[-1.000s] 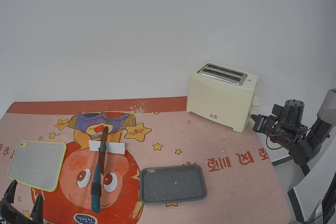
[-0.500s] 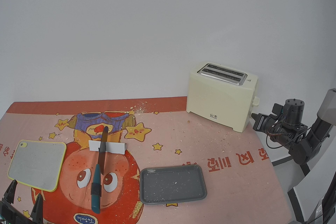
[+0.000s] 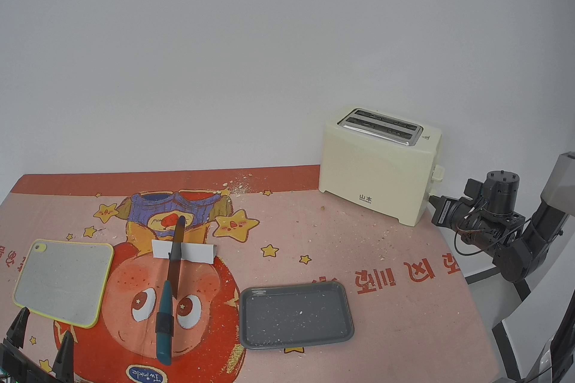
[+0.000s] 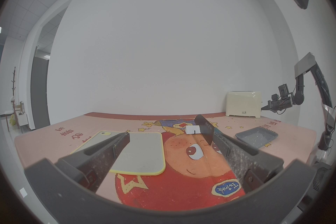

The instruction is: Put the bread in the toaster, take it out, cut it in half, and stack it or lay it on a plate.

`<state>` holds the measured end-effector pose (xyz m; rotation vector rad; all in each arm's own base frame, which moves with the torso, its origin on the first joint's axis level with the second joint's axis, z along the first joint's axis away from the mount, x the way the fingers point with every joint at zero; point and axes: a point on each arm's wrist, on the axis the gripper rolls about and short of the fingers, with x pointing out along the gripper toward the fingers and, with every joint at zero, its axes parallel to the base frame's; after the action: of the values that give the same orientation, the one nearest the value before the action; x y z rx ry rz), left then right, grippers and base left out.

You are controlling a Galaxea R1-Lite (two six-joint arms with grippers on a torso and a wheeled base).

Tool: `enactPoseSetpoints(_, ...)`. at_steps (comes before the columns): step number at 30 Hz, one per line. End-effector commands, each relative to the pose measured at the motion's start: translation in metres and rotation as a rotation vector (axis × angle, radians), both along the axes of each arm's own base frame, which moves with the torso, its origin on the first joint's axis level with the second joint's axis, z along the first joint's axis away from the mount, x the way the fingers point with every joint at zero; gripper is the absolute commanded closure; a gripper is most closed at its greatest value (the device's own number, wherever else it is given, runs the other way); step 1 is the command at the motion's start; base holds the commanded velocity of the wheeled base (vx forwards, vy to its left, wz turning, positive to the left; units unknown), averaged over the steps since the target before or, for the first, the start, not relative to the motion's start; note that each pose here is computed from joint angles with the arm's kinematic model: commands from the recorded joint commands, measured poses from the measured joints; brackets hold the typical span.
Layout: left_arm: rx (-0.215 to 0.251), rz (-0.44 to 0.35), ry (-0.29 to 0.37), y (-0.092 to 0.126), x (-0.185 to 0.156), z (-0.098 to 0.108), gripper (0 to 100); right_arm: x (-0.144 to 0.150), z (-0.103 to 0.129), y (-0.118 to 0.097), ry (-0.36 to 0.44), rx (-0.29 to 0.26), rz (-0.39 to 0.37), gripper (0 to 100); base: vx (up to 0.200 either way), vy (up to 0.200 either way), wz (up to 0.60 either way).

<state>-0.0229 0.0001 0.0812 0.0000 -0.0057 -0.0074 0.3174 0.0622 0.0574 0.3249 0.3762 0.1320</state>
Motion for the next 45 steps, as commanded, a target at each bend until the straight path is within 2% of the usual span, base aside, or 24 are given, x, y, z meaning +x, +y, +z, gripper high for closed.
enactPoseSetpoints(1, 0.000, 0.000, 0.013, 0.000, 0.001, -0.005, 0, 0.000, -0.004, 0.000, 0.014, -0.003, -0.001, 100, 0.000, 0.000, 0.00)
enactPoseSetpoints(27, 0.000, 0.000, 0.012, 0.000, 0.001, -0.005, 0, 0.002, -0.009, -0.003, 0.026, -0.006, -0.010, 100, 0.000, 0.000, 0.00)
enactPoseSetpoints(36, 0.000, 0.000, 0.013, 0.000, 0.001, -0.005, 0, -0.011, -0.006, 0.004, 0.042, -0.012, 0.022, 100, 0.000, 0.000, 0.00)
enactPoseSetpoints(42, 0.000, 0.000, 0.013, 0.000, 0.001, -0.005, 0, -0.022, 0.009, 0.006, 0.010, -0.002, 0.049, 100, 0.000, 0.000, 0.00)
enactPoseSetpoints(45, 0.000, 0.000, 0.013, 0.000, 0.001, -0.005, 0, -0.041, 0.039, 0.009, -0.072, 0.019, 0.084, 100, 0.000, 0.000, 0.00)
